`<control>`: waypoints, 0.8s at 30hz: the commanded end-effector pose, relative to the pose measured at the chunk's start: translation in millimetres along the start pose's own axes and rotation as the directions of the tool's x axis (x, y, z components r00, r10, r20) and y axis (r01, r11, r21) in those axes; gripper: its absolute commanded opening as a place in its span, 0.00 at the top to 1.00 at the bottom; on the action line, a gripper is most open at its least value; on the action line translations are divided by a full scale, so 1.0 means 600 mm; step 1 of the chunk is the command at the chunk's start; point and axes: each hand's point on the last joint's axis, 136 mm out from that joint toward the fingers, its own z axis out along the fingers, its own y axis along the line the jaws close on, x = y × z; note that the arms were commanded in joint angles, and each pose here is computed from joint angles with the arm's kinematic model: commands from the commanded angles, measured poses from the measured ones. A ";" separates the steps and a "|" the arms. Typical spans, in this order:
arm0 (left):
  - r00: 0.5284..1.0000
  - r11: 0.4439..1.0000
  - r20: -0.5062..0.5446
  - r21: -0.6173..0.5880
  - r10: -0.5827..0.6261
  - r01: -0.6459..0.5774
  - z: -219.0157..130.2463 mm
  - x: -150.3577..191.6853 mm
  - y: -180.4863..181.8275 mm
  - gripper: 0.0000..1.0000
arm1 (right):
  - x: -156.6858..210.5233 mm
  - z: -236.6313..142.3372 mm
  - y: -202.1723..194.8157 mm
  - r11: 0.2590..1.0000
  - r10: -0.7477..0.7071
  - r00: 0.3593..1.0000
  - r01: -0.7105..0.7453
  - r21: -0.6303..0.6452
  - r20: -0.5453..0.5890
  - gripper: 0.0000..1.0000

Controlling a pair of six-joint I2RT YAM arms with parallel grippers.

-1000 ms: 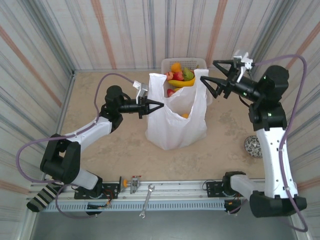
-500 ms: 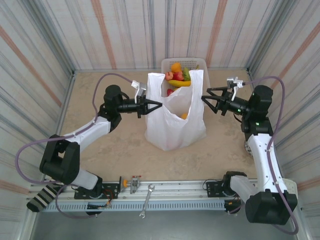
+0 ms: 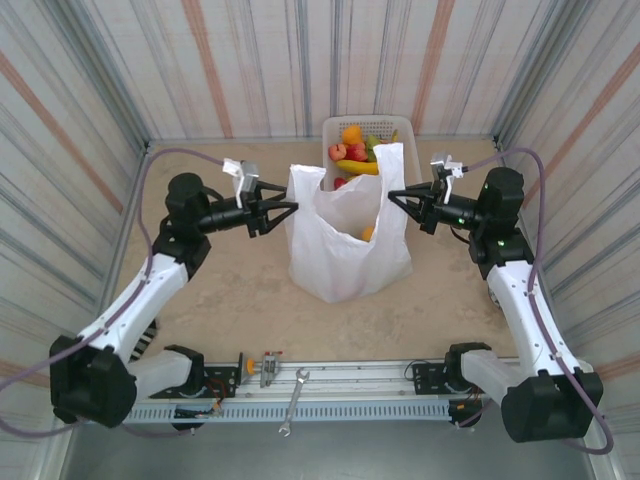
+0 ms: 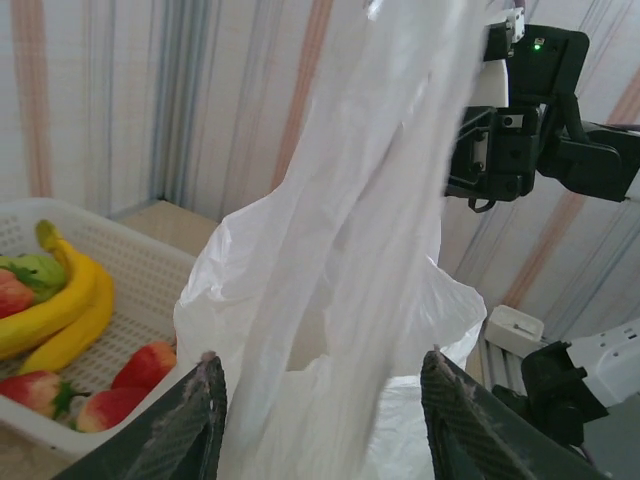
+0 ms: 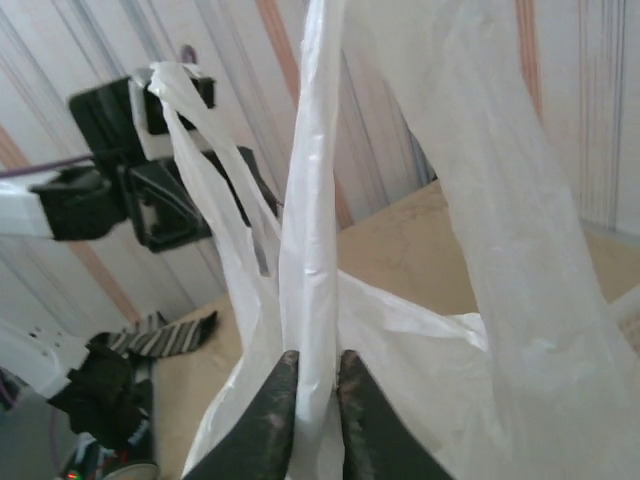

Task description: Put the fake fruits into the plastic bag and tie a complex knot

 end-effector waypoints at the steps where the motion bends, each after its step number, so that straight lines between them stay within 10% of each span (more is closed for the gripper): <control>1: 0.999 0.997 -0.032 -0.062 0.033 -0.035 -0.030 -0.006 -0.030 0.46 | -0.012 -0.001 0.007 0.999 -0.036 0.999 0.036 0.004 0.006 0.98; 10: 0.978 0.974 0.002 0.080 0.210 -0.210 0.026 -0.029 -0.189 0.36 | -0.009 0.000 0.009 0.999 -0.043 0.999 0.043 -0.002 0.001 1.00; 24: 0.968 0.967 0.080 0.080 0.236 -0.242 0.212 -0.162 -0.124 0.25 | 0.006 0.003 0.022 0.997 -0.073 0.997 0.073 -0.028 -0.014 1.00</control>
